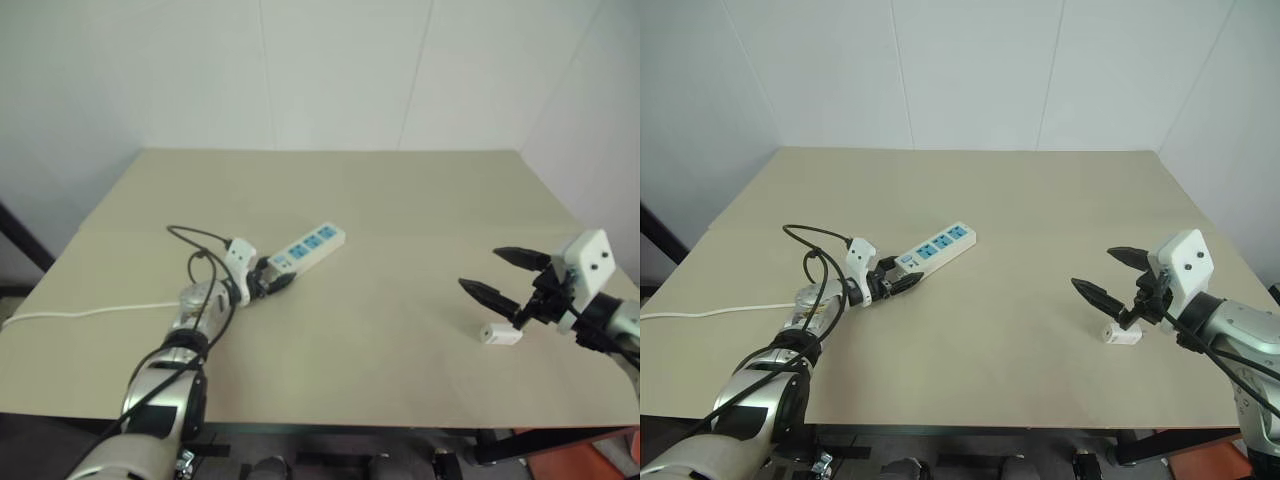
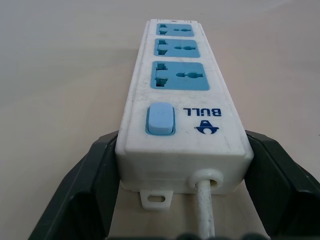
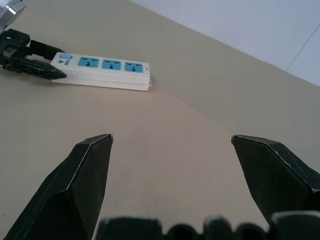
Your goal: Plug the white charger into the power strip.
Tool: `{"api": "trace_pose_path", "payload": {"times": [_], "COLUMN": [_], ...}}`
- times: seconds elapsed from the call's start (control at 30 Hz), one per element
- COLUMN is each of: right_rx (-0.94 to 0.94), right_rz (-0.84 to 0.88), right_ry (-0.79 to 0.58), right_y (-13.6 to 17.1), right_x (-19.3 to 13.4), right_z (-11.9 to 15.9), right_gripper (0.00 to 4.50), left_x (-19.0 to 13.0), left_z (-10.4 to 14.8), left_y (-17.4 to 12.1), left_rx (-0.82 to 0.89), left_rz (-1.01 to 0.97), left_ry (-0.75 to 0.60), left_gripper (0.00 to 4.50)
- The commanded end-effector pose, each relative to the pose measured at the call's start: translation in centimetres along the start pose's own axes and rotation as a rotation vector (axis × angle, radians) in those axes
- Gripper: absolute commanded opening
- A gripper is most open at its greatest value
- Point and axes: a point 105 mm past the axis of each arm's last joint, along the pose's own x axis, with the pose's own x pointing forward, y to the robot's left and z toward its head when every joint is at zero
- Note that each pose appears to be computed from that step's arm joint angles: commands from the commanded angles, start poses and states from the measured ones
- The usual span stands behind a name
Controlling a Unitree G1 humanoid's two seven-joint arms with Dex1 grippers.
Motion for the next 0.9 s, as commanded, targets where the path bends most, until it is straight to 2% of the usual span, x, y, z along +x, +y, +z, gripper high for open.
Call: {"api": "trace_pose_path", "payload": {"times": [0.03,0.23,0.4,0.6,0.77,0.9], "right_rx": [-0.043,-0.042,-0.047,-0.047,-0.048,-0.049], "right_rz": [-0.012,-0.015,-0.017,-0.017,-0.01,-0.01], "right_ry": [-0.036,-0.039,-0.038,-0.037,-0.038,-0.037], "right_y": [-0.2,-0.3,-0.4,-0.5,-0.3,-0.3], "right_x": [-0.4,-0.4,-0.6,-0.7,-0.6,-0.7], "right_z": [1.6,1.6,1.7,1.6,1.7,1.8], "right_gripper": [4.5,4.5,4.5,4.5,4.5,4.5], "left_x": [-0.2,-0.5,-1.4,-2.6,-2.9,-2.7], "left_z": [-1.1,-0.9,1.5,2.6,2.8,1.9], "left_y": [-0.4,-0.7,-2.4,-5.1,-8.0,-9.5], "left_rx": [-0.003,0.02,0.06,0.13,0.154,0.17], "left_rz": [-0.02,-0.074,-0.3,-0.534,-0.692,-0.747], "left_ry": [0.041,0.038,-0.027,-0.026,-0.044,-0.025], "left_gripper": [3.27,3.27,3.27,3.27,3.27,3.27]}}
